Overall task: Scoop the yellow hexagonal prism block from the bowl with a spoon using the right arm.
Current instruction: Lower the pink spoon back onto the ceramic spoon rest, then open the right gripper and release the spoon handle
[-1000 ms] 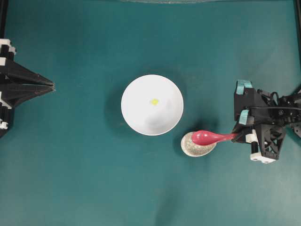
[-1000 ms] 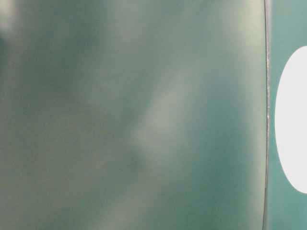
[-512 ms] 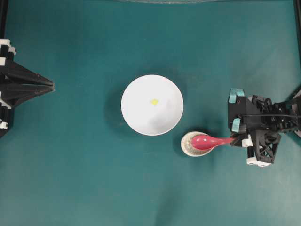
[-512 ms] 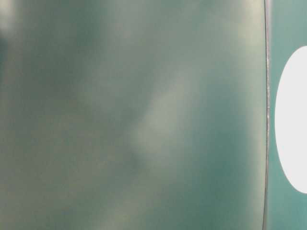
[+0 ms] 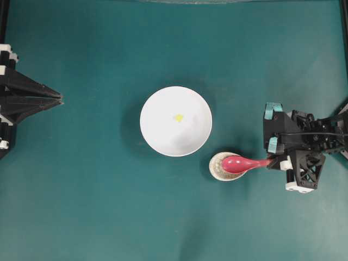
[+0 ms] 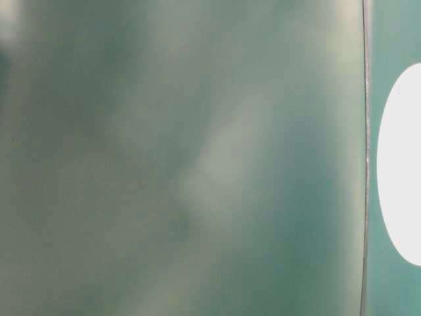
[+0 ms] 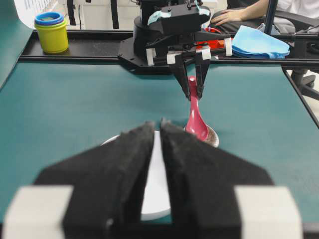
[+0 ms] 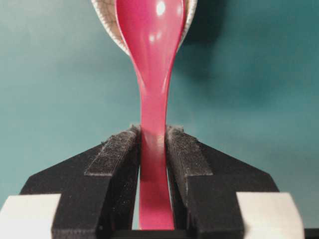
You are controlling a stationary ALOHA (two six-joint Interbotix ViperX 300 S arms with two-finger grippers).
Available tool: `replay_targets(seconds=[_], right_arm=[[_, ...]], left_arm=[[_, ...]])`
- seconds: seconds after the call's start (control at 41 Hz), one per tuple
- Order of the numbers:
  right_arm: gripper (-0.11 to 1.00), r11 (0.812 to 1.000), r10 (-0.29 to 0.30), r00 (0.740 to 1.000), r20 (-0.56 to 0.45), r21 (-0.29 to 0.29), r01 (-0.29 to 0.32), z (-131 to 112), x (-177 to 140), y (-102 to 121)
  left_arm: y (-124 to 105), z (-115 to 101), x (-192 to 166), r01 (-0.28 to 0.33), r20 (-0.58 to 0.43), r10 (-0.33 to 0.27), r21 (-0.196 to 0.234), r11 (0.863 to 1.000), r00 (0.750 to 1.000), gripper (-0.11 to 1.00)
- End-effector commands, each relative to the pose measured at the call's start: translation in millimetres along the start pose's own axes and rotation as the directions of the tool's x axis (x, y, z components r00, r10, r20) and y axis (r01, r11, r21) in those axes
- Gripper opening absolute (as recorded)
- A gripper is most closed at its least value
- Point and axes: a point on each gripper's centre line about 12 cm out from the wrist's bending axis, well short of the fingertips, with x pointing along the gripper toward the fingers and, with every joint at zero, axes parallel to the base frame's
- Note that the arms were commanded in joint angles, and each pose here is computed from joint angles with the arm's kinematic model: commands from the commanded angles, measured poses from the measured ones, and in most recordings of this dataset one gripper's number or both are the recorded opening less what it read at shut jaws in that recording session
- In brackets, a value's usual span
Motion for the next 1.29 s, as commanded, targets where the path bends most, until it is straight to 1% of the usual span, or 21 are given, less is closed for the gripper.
replay_targets(seconds=[0.0,0.049,0.098,0.219,0.317,0.609,0.683,0.756,0.853,0.951,1.024,1.268], right_arm=[[0.23,1.000,0.009,1.000,0.021,-0.002,-0.009,5.0,-3.2,2.8],[0.23,1.000,0.010,1.000,0.021,-0.004,-0.010,4.8,-3.2,3.2],[0.27,1.000,0.009,1.000,0.019,-0.002,-0.009,4.8,-3.2,2.8],[0.41,1.000,0.010,1.000,0.021,-0.004,-0.010,4.8,-3.2,3.2],[0.47,1.000,0.008,1.000,0.021,-0.004,-0.008,4.6,-3.4,2.6],[0.46,1.000,0.012,0.999,0.042,-0.007,-0.012,4.9,-5.7,2.4],[0.46,1.000,0.017,0.997,0.073,-0.008,-0.016,6.1,-6.9,1.9],[0.46,1.000,0.029,0.992,0.126,-0.010,-0.028,9.4,-9.3,2.5],[0.46,0.999,0.048,0.972,0.228,-0.013,-0.046,15.2,-14.4,2.4],[0.46,0.998,0.062,0.952,0.299,-0.017,-0.059,17.7,-17.5,2.1],[0.46,0.998,0.070,0.932,0.357,-0.020,-0.068,19.3,-18.6,1.1],[0.46,0.997,0.077,0.880,0.469,-0.024,-0.075,15.3,-15.4,-5.1]], left_arm=[[-0.1,11.6,3.1,0.001,0.032,-0.001,0.003,1.000,0.999,0.14],[0.0,11.6,3.1,0.000,0.032,0.000,0.000,1.000,0.999,0.14],[0.0,11.9,2.9,0.000,0.034,0.000,0.000,1.000,0.999,0.14],[0.0,11.5,3.1,0.000,0.035,0.000,0.000,1.000,0.999,0.14],[0.0,12.3,3.1,0.000,0.038,0.000,0.000,1.000,0.999,0.14],[0.0,12.3,3.1,0.000,0.038,0.000,0.000,1.000,0.999,0.14],[0.0,12.1,3.0,0.001,0.040,-0.001,0.000,1.000,0.999,0.14],[0.0,12.4,3.0,0.001,0.043,-0.001,0.000,1.000,0.999,0.14],[0.0,12.9,3.3,0.001,0.044,-0.001,-0.001,1.000,0.999,0.14],[0.0,13.2,3.1,0.001,0.046,-0.001,-0.001,1.000,0.999,0.14],[0.0,12.6,3.0,0.001,0.044,-0.001,-0.001,1.000,0.999,0.14],[0.0,12.9,3.3,0.001,0.044,-0.001,-0.003,1.000,0.999,0.14]])
